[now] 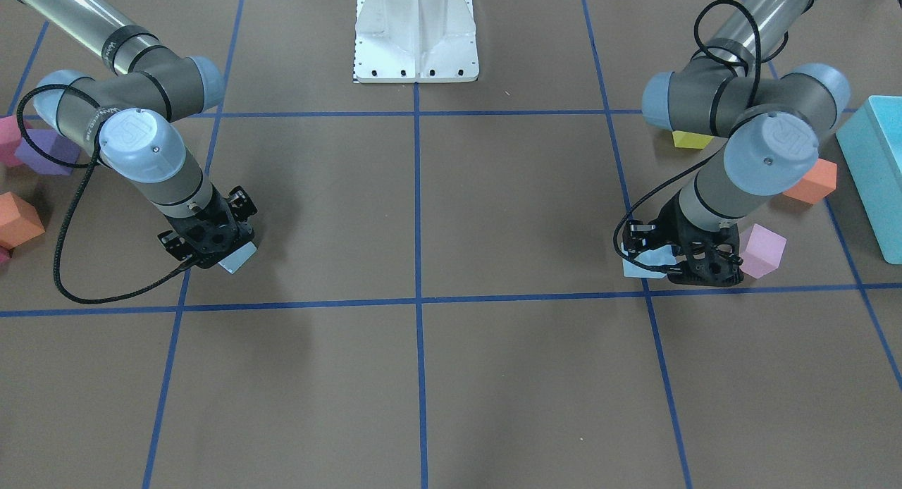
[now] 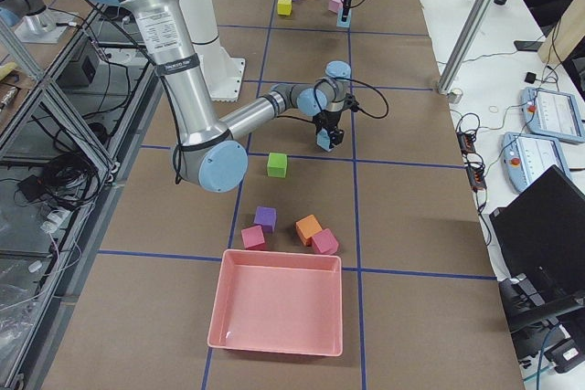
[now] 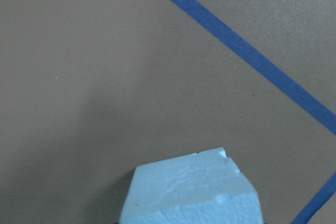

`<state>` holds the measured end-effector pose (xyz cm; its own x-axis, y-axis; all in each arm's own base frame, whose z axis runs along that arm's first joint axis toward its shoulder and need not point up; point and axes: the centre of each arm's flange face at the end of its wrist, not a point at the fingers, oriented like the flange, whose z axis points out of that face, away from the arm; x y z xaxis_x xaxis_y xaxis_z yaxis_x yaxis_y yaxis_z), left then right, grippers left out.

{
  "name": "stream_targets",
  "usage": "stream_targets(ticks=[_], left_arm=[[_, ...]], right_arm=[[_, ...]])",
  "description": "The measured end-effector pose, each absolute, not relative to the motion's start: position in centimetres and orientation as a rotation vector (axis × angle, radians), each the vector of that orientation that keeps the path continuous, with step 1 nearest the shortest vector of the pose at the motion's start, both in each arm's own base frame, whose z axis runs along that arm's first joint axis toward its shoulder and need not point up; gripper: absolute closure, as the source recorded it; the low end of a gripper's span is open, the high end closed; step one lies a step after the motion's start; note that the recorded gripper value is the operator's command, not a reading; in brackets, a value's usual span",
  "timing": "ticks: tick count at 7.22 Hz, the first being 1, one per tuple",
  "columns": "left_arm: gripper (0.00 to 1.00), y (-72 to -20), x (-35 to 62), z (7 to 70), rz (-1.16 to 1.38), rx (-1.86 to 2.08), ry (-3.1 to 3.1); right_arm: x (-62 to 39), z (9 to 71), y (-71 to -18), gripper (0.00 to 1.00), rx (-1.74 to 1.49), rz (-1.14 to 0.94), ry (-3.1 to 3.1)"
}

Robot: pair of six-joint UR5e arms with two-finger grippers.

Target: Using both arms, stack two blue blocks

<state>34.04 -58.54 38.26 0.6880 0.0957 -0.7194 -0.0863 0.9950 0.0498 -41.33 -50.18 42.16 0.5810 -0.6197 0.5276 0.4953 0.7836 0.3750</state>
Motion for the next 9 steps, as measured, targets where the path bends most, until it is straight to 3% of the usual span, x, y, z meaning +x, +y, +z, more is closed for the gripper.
stream_targets(ticks=[1,3,7,9], left_arm=[[0.48,-58.6,33.9,38.3,0.1,0.012,0.805],[0.48,-58.6,33.9,38.3,0.099,0.014,0.805],[0.48,-58.6,33.8,38.2,0.1,0.016,0.806],[0.48,-58.8,33.4,37.9,0.096,0.022,0.809]], right_arm=[[-41.4,42.1,-50.2,0.39,0.197,-0.658,-0.691],[-41.2,41.6,-50.6,0.55,0.205,-0.656,-0.694],[-41.1,39.3,-51.6,0.52,0.23,-0.637,-0.713],[-42.2,34.1,-52.7,0.53,0.222,-0.536,-0.747]])
